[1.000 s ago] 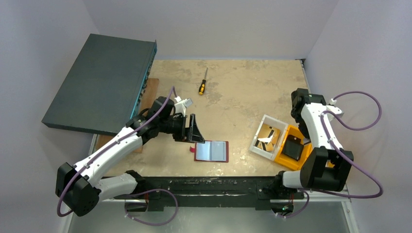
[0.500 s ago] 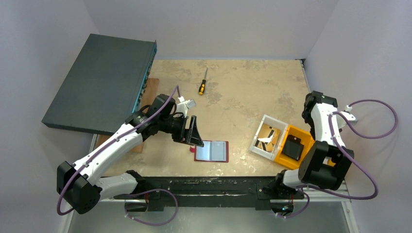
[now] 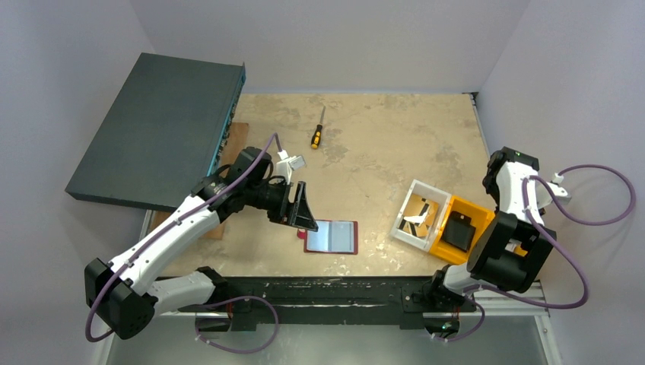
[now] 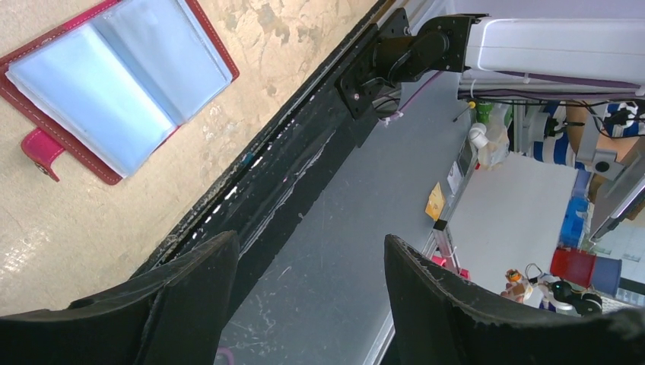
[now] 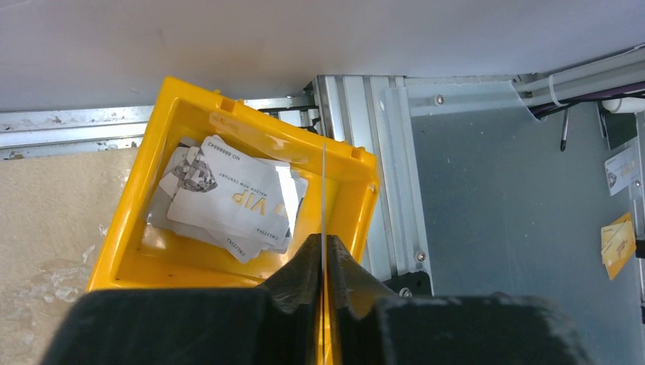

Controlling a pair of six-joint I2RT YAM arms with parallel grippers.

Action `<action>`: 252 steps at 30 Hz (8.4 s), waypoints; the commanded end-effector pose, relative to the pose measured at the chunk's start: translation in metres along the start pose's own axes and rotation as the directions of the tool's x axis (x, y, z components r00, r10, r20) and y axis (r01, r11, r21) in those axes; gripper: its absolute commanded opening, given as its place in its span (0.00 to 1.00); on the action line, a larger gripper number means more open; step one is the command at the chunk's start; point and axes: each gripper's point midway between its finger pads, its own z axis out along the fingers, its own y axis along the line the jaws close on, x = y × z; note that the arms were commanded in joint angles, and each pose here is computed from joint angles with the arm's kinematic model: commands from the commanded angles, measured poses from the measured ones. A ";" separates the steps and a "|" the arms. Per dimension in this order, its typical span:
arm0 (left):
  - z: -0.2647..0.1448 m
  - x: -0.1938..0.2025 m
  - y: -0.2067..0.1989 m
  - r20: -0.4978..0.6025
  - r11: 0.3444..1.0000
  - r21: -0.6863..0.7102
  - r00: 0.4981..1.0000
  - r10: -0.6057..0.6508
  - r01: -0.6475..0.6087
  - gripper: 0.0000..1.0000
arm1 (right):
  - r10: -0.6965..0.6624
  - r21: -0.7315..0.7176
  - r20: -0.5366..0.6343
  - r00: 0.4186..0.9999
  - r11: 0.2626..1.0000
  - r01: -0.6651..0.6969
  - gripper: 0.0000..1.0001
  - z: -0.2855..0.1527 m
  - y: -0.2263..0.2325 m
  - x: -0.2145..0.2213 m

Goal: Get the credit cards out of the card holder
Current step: Place the credit card in the storage box, then remove the credit card from the card holder.

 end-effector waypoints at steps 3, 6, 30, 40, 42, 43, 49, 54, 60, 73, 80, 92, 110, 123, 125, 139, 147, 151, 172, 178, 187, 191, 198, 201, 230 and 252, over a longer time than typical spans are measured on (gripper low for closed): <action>-0.008 0.002 -0.011 0.021 0.997 0.039 0.998 0.064 -0.065 0.70 | 0.042 -0.002 0.032 0.999 0.999 -0.042 0.36 -0.003 -0.008 -0.011; -0.007 0.002 -0.011 0.020 0.997 0.039 0.998 0.063 -0.064 0.70 | 0.043 -0.013 0.023 0.999 0.999 -0.043 0.45 -0.005 -0.008 -0.012; -0.006 0.000 0.009 0.056 0.997 -0.059 0.998 0.042 -0.039 0.71 | -0.078 -0.240 0.067 0.995 0.966 0.092 0.67 -0.060 0.036 0.031; 0.012 -0.003 0.046 0.118 0.976 -0.218 0.993 0.006 0.020 0.75 | -0.228 -0.589 0.119 0.966 0.767 0.254 0.69 -0.134 0.077 0.082; 0.022 -0.005 0.047 0.120 0.968 -0.250 0.993 0.014 0.017 0.76 | -0.267 -0.681 0.133 0.954 0.675 0.284 0.70 -0.156 0.085 0.093; 0.029 -0.006 0.050 0.120 0.961 -0.275 0.993 0.015 0.019 0.76 | -0.292 -0.731 0.144 0.945 0.612 0.301 0.71 -0.167 0.089 0.098; 0.068 -0.020 0.065 0.138 0.898 -0.441 0.988 0.069 -0.001 0.76 | -0.318 -0.975 0.185 0.930 0.059 0.214 0.89 -0.260 0.102 0.122; 0.099 -0.032 0.066 0.126 0.844 -0.534 0.982 0.139 -0.051 0.75 | -0.370 -0.968 0.250 0.895 -0.107 0.226 0.98 -0.291 0.097 0.128; 0.126 -0.033 0.067 0.034 0.765 -0.624 0.972 0.232 -0.161 0.75 | -0.395 -0.938 0.319 0.861 -0.261 0.228 0.99 -0.312 0.097 0.141; 0.162 -0.016 0.076 -0.090 0.680 -0.672 0.943 0.319 -0.294 0.66 | -0.436 -0.926 0.261 0.861 -0.364 0.097 0.99 -0.333 0.085 0.153; 0.176 -0.003 0.081 -0.135 0.683 -0.651 0.936 0.325 -0.331 0.60 | -0.459 -0.937 0.245 0.854 -0.337 0.088 0.99 -0.319 0.085 0.164; 0.183 0.015 0.111 -0.191 0.642 -0.693 0.942 0.274 -0.328 0.48 | -0.480 -0.946 0.240 0.844 -0.312 0.092 0.99 -0.307 0.087 0.174; 0.166 0.006 0.125 -0.146 0.661 -0.706 0.965 0.219 -0.257 0.06 | -0.517 -0.947 0.247 0.819 -0.309 0.091 0.98 -0.297 0.087 0.188; 0.137 -0.015 0.099 0.041 0.863 -0.500 0.993 0.114 -0.078 0.00 | -0.576 -0.933 0.262 0.775 -0.355 0.052 0.94 -0.295 0.078 0.210; 0.133 -0.017 0.095 0.065 0.877 -0.477 0.992 0.105 -0.061 0.00 | -0.584 -0.930 0.269 0.766 -0.364 0.048 0.93 -0.296 0.076 0.215; 0.134 -0.007 0.111 0.147 0.928 -0.367 0.989 -0.007 0.061 0.00 | -0.660 -0.891 0.351 0.664 -0.453 0.021 0.83 -0.327 0.049 0.283; 0.137 -0.008 0.109 0.221 0.963 -0.227 0.971 -0.094 0.145 0.00 | -0.691 -0.871 0.403 0.600 -0.491 0.020 0.76 -0.344 0.035 0.331; 0.134 -0.009 0.110 0.234 0.962 -0.228 0.967 -0.099 0.153 0.00 | -0.704 -0.864 0.425 0.569 -0.502 0.025 0.73 -0.353 0.030 0.353; 0.117 0.000 0.120 0.206 0.939 -0.322 0.977 -0.051 0.117 0.12 | -0.748 -0.887 0.383 0.542 -0.462 -0.011 0.56 -0.368 0.042 0.387; 0.106 -0.002 0.120 0.208 0.925 -0.366 0.978 -0.029 0.105 0.21 | -0.754 -0.887 0.381 0.536 -0.461 -0.017 0.50 -0.371 0.041 0.390; 0.063 0.002 0.123 0.230 0.872 -0.480 0.973 0.022 0.094 0.28 | -0.756 -0.884 0.385 0.529 -0.467 -0.023 0.50 -0.379 0.037 0.394; 0.050 0.004 0.114 0.242 0.876 -0.474 0.970 0.036 0.086 0.29 | -0.762 -0.882 0.384 0.521 -0.470 -0.037 0.50 -0.385 0.034 0.397; 0.032 0.001 0.098 0.268 0.889 -0.452 0.962 0.059 0.071 0.29 | -0.771 -0.877 0.414 0.484 -0.481 -0.016 0.51 -0.393 0.024 0.424; 0.025 0.001 0.095 0.275 0.888 -0.455 0.959 0.070 0.065 0.29 | -0.785 -0.884 0.412 0.462 -0.468 -0.006 0.51 -0.387 0.025 0.439; 0.119 -0.016 0.079 0.037 0.801 -0.571 0.969 0.243 -0.179 0.49 | -0.590 -0.974 0.196 0.783 -0.207 0.088 0.53 -0.305 0.083 0.258; 0.169 0.018 0.128 -0.183 0.659 -0.695 0.957 0.226 -0.289 0.50 | -0.595 -0.973 0.214 0.775 -0.201 0.114 0.54 -0.286 0.077 0.261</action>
